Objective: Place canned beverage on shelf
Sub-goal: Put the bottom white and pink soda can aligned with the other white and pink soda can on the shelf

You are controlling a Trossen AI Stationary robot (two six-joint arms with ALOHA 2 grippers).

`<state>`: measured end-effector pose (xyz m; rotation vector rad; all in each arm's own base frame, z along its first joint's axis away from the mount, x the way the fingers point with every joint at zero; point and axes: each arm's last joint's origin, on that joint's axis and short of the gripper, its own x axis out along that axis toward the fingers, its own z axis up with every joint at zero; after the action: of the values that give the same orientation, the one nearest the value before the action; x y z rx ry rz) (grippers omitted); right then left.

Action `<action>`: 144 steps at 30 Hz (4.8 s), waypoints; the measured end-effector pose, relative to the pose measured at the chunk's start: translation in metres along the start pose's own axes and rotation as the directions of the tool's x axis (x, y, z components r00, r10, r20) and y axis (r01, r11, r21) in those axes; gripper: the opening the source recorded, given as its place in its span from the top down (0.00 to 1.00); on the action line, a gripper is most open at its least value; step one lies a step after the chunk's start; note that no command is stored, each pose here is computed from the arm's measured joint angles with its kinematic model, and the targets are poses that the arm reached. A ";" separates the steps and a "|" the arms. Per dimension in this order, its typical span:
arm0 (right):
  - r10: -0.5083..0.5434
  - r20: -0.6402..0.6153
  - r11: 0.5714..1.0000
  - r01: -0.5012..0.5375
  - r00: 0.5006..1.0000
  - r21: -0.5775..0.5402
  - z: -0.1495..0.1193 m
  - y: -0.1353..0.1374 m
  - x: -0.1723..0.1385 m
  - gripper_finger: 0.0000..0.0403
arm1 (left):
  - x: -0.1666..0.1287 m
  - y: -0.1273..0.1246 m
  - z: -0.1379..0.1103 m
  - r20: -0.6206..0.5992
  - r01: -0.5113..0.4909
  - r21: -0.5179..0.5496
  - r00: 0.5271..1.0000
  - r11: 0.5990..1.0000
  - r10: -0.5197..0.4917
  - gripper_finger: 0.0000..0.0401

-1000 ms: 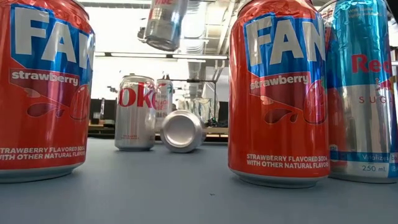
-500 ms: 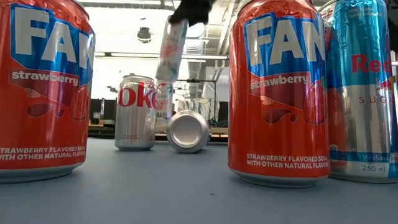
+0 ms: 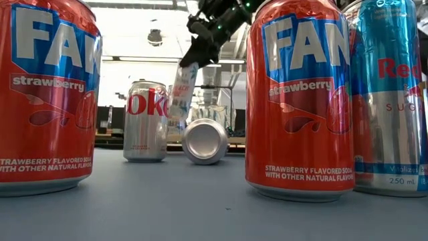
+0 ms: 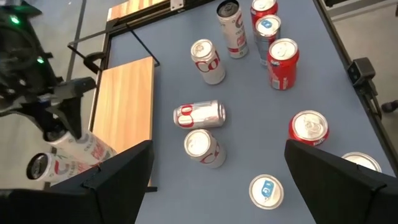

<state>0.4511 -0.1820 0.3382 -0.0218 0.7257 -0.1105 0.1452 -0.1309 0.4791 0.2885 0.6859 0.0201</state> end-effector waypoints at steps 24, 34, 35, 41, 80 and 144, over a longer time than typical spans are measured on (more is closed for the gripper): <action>0.053 -0.066 0.999 -0.053 0.996 -0.004 -0.009 0.007 0.015 0.46 | 0.000 0.001 0.000 0.006 -0.016 -0.025 1.000 1.000 0.017 0.12; 0.047 -0.048 0.999 -0.048 0.998 -0.008 -0.007 0.007 0.016 0.44 | 0.000 0.001 0.000 0.005 -0.017 -0.025 1.000 1.000 0.017 0.12; 0.046 -0.042 0.999 -0.047 0.998 -0.009 -0.007 0.007 0.016 0.43 | 0.000 0.001 0.000 0.005 -0.017 -0.024 1.000 1.000 0.017 0.12; 0.046 -0.046 0.999 -0.046 0.998 -0.003 -0.007 0.007 0.015 0.40 | 0.000 0.001 0.000 0.004 -0.017 -0.024 1.000 1.000 0.017 0.12; 0.036 -0.066 0.999 -0.037 0.997 -0.006 -0.012 0.011 0.036 0.27 | 0.000 0.000 0.000 0.000 -0.011 -0.060 1.000 0.998 0.011 0.12; -0.285 0.358 0.957 0.245 0.889 0.155 -0.098 0.182 -0.106 1.00 | 0.074 0.086 -0.085 0.094 -0.058 -0.138 0.993 0.989 0.072 0.12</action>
<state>0.3249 0.0117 0.3244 -0.0402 0.3251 -0.3977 0.1556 -0.0181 0.3939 0.1804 0.5739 0.1135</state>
